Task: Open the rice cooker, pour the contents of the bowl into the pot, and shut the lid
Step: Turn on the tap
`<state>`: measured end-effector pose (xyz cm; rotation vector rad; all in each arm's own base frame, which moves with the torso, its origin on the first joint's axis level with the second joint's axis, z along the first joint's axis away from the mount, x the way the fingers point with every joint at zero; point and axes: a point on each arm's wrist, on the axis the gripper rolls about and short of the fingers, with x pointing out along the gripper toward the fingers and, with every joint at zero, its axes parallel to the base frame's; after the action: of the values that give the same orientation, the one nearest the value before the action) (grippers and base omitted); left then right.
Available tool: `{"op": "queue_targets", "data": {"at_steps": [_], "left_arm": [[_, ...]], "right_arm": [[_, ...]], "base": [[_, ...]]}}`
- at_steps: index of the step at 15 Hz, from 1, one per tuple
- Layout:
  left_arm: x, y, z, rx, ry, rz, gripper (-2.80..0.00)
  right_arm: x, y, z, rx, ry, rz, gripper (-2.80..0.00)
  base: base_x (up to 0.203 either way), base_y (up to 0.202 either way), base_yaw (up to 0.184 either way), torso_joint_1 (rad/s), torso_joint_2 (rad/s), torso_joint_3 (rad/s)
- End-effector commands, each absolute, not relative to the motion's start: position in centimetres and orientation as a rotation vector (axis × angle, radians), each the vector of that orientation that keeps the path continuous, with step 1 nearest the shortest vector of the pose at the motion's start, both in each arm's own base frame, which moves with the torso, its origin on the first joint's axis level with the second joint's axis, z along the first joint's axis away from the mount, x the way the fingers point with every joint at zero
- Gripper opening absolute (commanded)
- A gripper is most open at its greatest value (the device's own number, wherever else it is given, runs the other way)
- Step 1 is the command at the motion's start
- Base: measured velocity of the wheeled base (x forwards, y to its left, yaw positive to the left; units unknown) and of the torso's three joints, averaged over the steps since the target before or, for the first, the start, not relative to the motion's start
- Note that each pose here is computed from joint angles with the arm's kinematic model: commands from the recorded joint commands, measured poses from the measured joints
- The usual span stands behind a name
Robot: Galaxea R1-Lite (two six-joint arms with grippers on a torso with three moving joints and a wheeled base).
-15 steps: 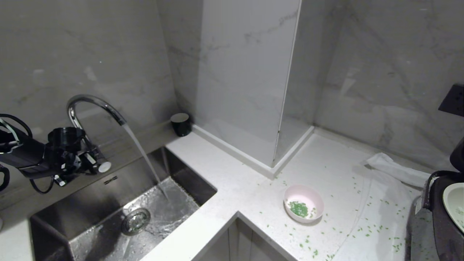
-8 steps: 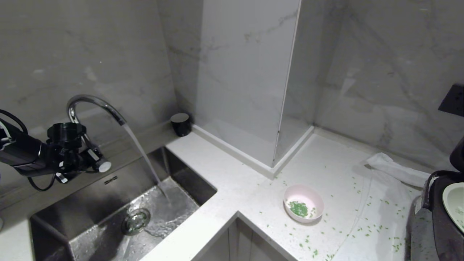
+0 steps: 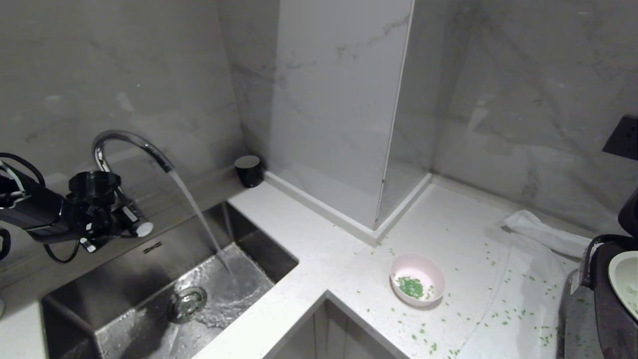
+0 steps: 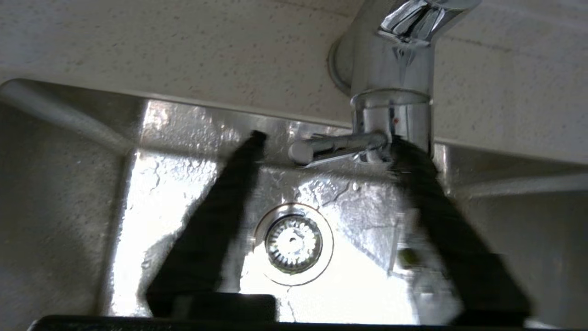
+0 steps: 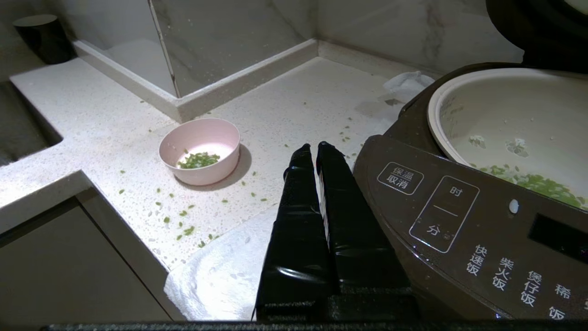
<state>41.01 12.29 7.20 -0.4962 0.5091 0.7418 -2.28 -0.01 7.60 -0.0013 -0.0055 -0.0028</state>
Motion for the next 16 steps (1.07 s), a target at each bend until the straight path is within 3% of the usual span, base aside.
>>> {"op": "queue_targets", "data": {"at_steps": [1, 16], "left_arm": [[41.3, 12.4, 6.9, -0.501, 0.504, 0.747, -2.8], [41.0, 13.5, 7.0, -0.502, 0.494, 0.779, -2.8]], "right_arm": [[-2.3, 0.0, 7.6, -0.002, -0.005, -0.002, -2.8], [-2.3, 0.0, 7.6, -0.002, -0.005, -0.003, -2.8]], "base": [[0.0, 0.0, 0.0, 0.0, 0.0, 0.0], [0.0, 0.0, 0.0, 0.0, 0.0, 0.0]]}}
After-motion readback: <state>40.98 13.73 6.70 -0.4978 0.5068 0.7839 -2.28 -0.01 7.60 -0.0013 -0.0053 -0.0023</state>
